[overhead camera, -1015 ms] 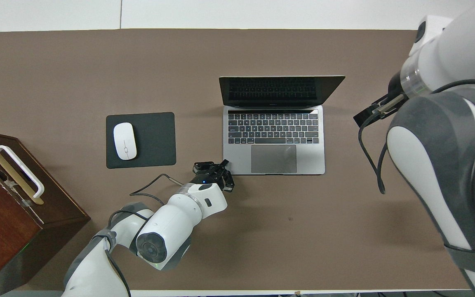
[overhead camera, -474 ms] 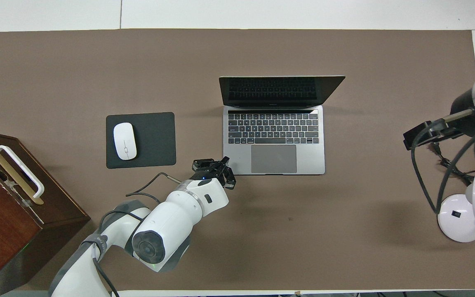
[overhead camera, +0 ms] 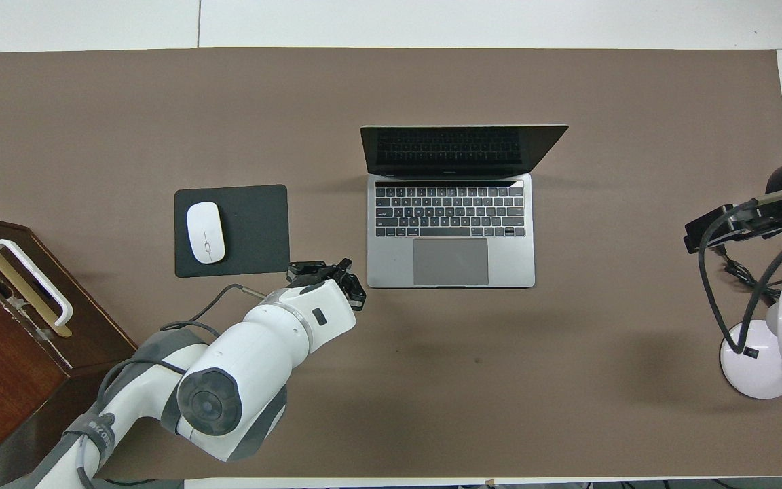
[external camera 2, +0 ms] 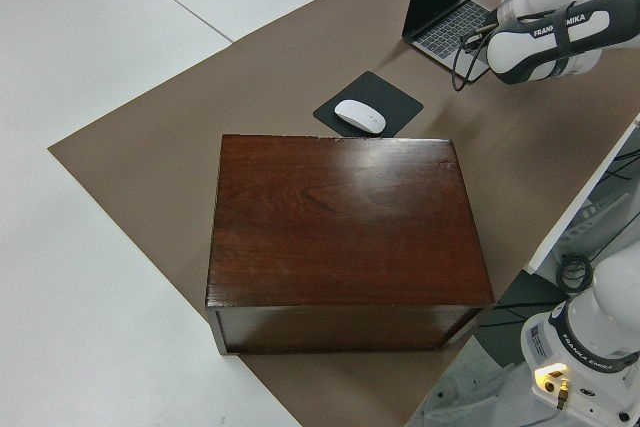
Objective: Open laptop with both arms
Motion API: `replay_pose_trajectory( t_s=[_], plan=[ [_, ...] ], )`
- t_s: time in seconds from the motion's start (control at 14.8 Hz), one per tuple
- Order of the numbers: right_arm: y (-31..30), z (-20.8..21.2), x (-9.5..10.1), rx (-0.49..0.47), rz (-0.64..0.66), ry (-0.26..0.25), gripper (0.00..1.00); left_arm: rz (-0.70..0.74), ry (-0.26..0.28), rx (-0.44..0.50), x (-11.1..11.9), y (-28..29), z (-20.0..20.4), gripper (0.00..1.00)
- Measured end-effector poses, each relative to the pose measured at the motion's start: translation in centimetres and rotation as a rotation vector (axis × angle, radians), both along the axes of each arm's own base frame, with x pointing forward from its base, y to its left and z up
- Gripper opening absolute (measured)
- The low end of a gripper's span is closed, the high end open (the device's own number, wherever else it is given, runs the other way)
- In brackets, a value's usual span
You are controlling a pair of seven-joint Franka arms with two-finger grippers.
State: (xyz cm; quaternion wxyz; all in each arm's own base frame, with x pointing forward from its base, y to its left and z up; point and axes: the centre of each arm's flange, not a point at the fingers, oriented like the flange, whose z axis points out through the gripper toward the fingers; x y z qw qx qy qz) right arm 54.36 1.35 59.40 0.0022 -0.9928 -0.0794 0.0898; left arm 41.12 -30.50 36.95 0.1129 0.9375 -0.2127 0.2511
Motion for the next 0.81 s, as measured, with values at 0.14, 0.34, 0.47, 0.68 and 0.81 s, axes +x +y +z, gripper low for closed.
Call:
replay_pose_trajectory(
  t_s=[0.14, 0.34, 0.47, 0.68, 0.81],
  plan=[
    [0.6, 0.0, 0.0, 0.000, 0.011, 0.000, 1.00, 0.016, 0.024, 0.028, 0.6, 1.6, 1.2, 0.01],
    [1.2, 0.0, 0.0, -0.001, 0.013, 0.000, 1.00, 0.006, 0.068, 0.107, 2.2, 4.8, 4.7, 0.01],
    [0.1, 0.0, 0.0, -0.002, -0.006, 0.000, 1.00, -0.012, 0.111, 0.163, 3.4, 6.9, 8.5, 0.01],
    [-0.5, 0.1, 0.2, -0.001, -0.017, -0.016, 1.00, -0.055, 0.168, 0.233, 4.5, 9.9, 14.0, 0.01],
    [-0.4, 0.2, 0.3, -0.001, -0.017, -0.028, 1.00, -0.082, 0.214, 0.273, 5.1, 12.2, 16.3, 0.01]
  ],
)
